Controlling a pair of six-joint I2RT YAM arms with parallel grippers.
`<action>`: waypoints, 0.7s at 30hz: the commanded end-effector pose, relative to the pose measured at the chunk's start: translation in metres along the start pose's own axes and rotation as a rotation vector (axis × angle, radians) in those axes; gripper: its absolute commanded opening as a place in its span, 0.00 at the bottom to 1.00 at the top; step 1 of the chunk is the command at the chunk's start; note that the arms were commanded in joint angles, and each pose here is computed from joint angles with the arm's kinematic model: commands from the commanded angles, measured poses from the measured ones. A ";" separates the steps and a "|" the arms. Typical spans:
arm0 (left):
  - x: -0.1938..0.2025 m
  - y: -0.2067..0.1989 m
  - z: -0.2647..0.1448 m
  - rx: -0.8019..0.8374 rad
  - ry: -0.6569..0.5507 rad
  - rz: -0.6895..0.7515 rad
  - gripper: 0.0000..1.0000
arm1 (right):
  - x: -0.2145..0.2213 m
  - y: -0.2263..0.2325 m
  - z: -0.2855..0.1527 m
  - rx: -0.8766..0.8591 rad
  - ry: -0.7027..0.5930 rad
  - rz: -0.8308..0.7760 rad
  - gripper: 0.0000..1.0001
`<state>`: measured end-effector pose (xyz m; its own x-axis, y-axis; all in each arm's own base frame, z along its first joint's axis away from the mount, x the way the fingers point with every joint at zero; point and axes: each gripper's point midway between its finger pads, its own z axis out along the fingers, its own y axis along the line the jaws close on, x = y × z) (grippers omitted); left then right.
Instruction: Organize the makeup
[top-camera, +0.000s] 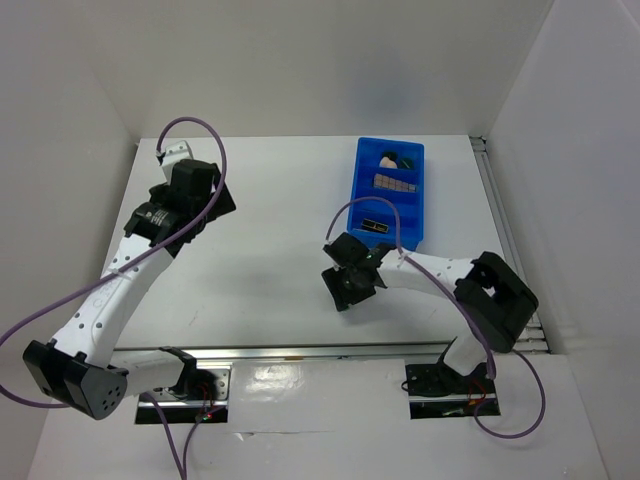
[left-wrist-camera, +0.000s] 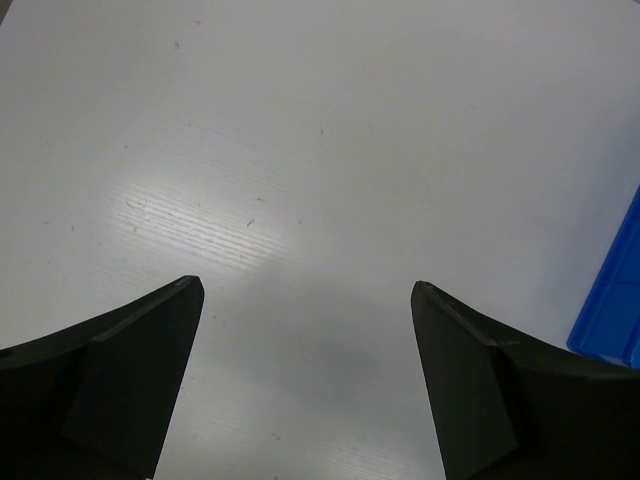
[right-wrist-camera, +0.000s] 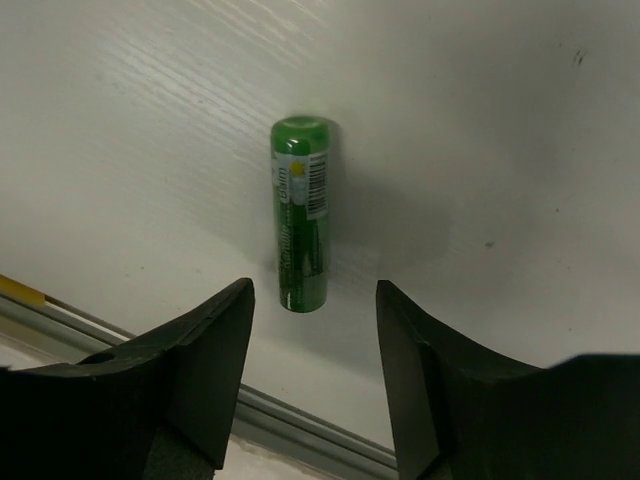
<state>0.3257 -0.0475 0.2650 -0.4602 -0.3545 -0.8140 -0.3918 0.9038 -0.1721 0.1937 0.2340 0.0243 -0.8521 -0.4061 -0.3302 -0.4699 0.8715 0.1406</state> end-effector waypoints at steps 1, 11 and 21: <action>-0.017 -0.006 -0.004 0.025 -0.045 -0.008 0.99 | 0.004 0.003 0.010 0.006 0.006 0.033 0.58; -0.017 -0.006 -0.004 0.025 -0.045 -0.008 0.99 | -0.005 -0.005 0.018 0.063 -0.017 0.054 0.40; -0.017 -0.006 -0.004 0.025 -0.045 -0.008 0.99 | -0.029 0.001 0.027 0.063 -0.043 0.024 0.32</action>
<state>0.3257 -0.0475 0.2650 -0.4602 -0.3545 -0.8140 -0.3918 0.9038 -0.1721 0.2151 0.2449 0.0129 -0.8644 -0.3664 -0.3444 -0.4226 0.9004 0.1028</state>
